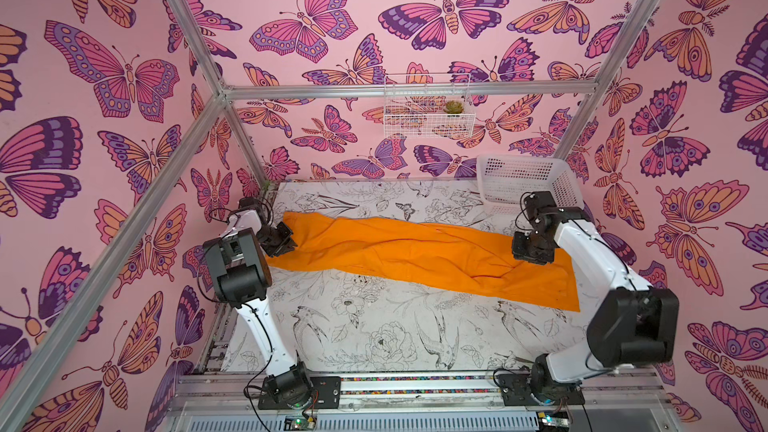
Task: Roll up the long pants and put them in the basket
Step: Fold the long pant at the center of the board.
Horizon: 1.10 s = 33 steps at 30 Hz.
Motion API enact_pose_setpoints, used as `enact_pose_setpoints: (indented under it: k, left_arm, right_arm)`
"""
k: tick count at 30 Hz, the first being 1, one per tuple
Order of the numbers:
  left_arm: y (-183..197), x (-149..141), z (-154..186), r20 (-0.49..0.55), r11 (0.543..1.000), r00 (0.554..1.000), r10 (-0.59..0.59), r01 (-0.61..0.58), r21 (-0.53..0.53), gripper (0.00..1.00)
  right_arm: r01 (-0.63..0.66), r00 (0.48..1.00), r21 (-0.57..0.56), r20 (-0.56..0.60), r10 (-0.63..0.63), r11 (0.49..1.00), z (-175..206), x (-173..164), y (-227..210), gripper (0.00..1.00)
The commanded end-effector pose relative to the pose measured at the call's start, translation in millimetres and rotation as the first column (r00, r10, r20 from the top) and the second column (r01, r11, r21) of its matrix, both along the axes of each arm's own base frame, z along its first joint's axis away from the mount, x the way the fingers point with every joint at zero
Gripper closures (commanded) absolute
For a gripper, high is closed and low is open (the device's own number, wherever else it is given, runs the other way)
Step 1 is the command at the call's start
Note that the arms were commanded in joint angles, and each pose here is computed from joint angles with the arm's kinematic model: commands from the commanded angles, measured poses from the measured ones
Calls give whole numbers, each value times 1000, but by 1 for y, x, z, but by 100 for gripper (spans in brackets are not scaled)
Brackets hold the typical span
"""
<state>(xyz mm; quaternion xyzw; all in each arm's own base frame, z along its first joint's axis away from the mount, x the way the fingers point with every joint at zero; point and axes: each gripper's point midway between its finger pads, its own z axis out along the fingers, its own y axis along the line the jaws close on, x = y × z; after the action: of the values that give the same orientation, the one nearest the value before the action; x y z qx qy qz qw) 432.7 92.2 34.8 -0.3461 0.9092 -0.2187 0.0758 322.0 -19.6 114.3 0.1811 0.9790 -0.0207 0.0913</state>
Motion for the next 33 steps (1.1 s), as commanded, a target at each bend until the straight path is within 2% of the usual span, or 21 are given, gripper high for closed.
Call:
enact_pose_setpoints:
  k: [1,8,14,26,27,28,30,33]
  left_arm:
    - [-1,2,7,10,1000,1000,-3,3,3,81]
    - [-1,8,13,33,1000,999,-3,3,-9,81]
    - [-3,11,15,42,1000,999,-5,6,-23,81]
    - [-6,11,15,48,999,999,1,1,-43,81]
    - [-6,11,15,51,999,999,0,2,-42,81]
    - [-6,11,15,47,999,999,2,0,-42,81]
    - [-7,10,14,47,999,999,2,0,-44,81]
    - [-7,10,13,45,999,999,4,-2,-46,81]
  right_arm:
    - [47,997,-7,-67,-47,999,-21,8,-19,59]
    - [132,986,9,-102,-131,991,-43,32,-41,58]
    - [157,982,35,-116,-152,987,-56,55,-47,58]
    - [155,973,71,-183,-140,985,-80,48,-40,60]
    - [156,972,74,-188,-140,985,-83,49,-40,62]
    - [157,972,78,-190,-140,984,-84,50,-39,69]
    - [160,971,100,-193,-139,982,-86,52,-38,100]
    - [168,976,115,-163,-148,979,-77,56,-38,100]
